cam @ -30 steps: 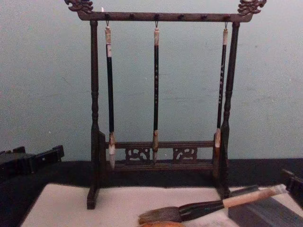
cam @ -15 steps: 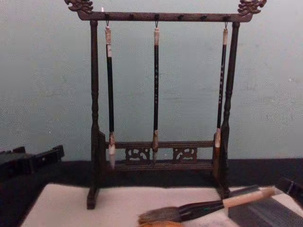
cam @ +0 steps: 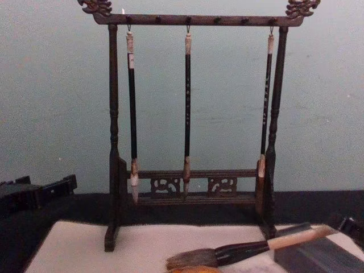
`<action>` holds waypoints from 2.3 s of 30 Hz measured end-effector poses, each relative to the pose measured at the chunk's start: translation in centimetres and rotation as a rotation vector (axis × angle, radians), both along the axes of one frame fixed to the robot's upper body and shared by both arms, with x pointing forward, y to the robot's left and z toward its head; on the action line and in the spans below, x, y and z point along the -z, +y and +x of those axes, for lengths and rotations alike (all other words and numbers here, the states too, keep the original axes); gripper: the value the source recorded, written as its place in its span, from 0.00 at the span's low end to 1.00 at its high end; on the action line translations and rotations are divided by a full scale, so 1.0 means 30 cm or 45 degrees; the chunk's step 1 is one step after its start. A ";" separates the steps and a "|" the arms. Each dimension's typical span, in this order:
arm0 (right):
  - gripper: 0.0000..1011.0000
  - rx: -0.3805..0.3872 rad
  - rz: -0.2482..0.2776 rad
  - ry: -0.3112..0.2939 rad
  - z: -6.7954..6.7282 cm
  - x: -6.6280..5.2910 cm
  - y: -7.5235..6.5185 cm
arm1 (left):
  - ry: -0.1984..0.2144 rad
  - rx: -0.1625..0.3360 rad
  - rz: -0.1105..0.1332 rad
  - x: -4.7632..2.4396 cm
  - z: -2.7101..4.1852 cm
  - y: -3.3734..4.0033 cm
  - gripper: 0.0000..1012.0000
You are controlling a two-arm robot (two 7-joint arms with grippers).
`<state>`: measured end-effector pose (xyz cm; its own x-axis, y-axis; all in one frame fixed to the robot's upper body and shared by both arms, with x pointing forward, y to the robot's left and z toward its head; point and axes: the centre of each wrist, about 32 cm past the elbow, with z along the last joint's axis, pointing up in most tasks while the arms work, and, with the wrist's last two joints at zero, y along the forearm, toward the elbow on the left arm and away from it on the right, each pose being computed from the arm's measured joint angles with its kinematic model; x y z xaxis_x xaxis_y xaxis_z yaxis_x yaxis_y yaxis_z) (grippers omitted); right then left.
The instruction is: Pick up the brush from the inkstone, write on the paper, then place the brush back to its original position.
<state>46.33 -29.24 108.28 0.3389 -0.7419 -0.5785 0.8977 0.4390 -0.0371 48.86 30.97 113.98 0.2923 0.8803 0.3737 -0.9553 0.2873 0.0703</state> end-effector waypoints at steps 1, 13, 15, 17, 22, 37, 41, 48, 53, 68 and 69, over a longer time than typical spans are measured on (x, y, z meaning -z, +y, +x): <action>0.99 -0.002 0.010 0.004 0.005 0.001 0.001 | 0.000 0.000 0.000 0.000 0.000 0.000 0.99; 0.99 -0.048 0.102 0.049 0.045 0.023 0.018 | 0.000 0.000 0.000 0.000 0.000 0.000 0.99; 0.99 -0.059 0.121 0.051 0.051 0.025 0.021 | 0.000 0.000 0.000 0.000 0.000 0.000 0.99; 0.99 -0.064 0.134 0.052 0.054 0.026 0.022 | 0.000 0.000 0.000 0.000 0.000 0.000 0.99; 0.99 -0.075 0.168 0.058 0.062 0.032 0.028 | 0.000 0.000 0.000 0.000 0.000 0.000 0.99; 0.99 -0.091 0.224 0.067 0.069 0.044 0.041 | 0.000 0.000 0.000 0.000 0.000 0.000 0.99; 0.99 -0.096 0.246 0.072 0.070 0.050 0.044 | 0.000 0.000 0.000 0.000 0.000 0.000 0.99; 0.99 -0.109 0.297 0.092 0.069 0.058 0.051 | 0.000 0.000 0.000 0.000 0.000 0.000 0.99; 0.99 -0.114 0.324 0.106 0.066 0.063 0.057 | 0.000 0.000 0.000 0.000 0.000 0.000 0.99; 0.99 -0.116 0.294 0.106 0.060 0.052 0.061 | 0.000 0.000 0.000 0.000 0.000 0.000 0.99; 0.99 -0.114 0.290 0.105 0.060 0.051 0.061 | 0.000 0.000 0.000 0.000 0.000 0.000 0.99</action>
<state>48.13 -27.40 106.75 0.3420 -0.5582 -0.7559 0.8529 0.5221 0.0002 48.86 30.97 113.98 0.2923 0.8803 0.3737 -0.9552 0.2874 0.0703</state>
